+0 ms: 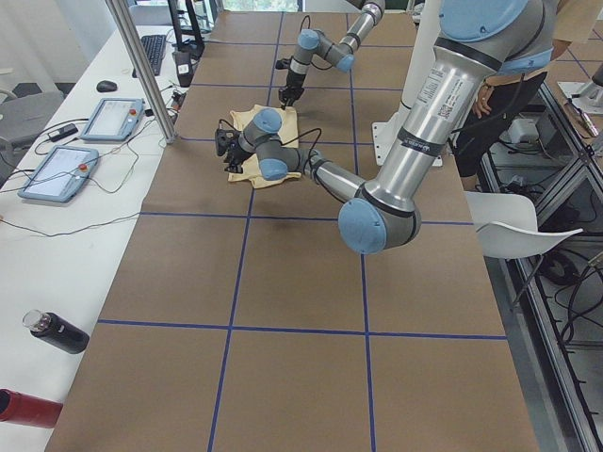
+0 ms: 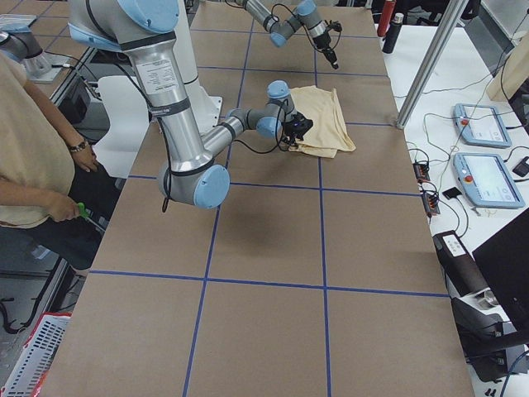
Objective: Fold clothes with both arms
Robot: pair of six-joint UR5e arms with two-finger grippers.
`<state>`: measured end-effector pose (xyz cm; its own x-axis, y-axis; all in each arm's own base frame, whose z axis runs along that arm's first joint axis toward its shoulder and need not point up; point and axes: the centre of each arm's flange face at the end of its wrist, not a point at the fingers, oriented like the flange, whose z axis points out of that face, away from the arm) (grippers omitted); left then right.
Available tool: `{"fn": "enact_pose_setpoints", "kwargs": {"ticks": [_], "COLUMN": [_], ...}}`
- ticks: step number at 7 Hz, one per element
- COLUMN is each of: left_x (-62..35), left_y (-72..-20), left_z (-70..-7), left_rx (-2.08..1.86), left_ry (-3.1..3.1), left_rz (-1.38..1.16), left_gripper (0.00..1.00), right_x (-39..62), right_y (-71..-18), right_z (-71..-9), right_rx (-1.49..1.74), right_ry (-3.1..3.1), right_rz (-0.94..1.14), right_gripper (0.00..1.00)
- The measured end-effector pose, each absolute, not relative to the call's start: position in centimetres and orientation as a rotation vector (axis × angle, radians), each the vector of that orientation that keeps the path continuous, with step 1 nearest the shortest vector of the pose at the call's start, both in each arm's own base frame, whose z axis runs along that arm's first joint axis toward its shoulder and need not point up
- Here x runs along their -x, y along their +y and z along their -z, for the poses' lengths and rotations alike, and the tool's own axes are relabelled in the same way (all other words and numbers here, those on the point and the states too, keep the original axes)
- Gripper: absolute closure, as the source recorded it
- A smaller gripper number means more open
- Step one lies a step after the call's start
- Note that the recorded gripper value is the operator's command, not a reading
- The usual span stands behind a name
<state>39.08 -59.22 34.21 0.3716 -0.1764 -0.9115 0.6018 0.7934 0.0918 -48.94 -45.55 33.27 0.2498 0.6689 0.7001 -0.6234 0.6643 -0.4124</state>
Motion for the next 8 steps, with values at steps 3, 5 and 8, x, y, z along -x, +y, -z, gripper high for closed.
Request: {"fn": "enact_pose_setpoints", "kwargs": {"ticks": [3,5,8], "left_x": [-39.1,-39.1,-39.4], "left_y": [-59.2,-59.3,-59.2], "left_z": [-34.4,-34.5,-34.6], "left_rx": [-0.449,-0.447,-0.442], "left_ry": [1.081,1.081,1.081], "left_rz": [0.523,0.525,0.526], "left_gripper": [0.61,0.6,0.58], "right_x": [47.8,45.4,43.0], "right_y": [-44.7,-43.0,-35.2], "right_z": [-32.2,-31.3,-28.9], "right_rx": [0.061,0.074,0.161], "right_ry": [-1.009,-1.026,-1.027], "right_rz": [-0.874,-0.867,-0.85], "right_gripper": [1.0,1.0,1.0]}}
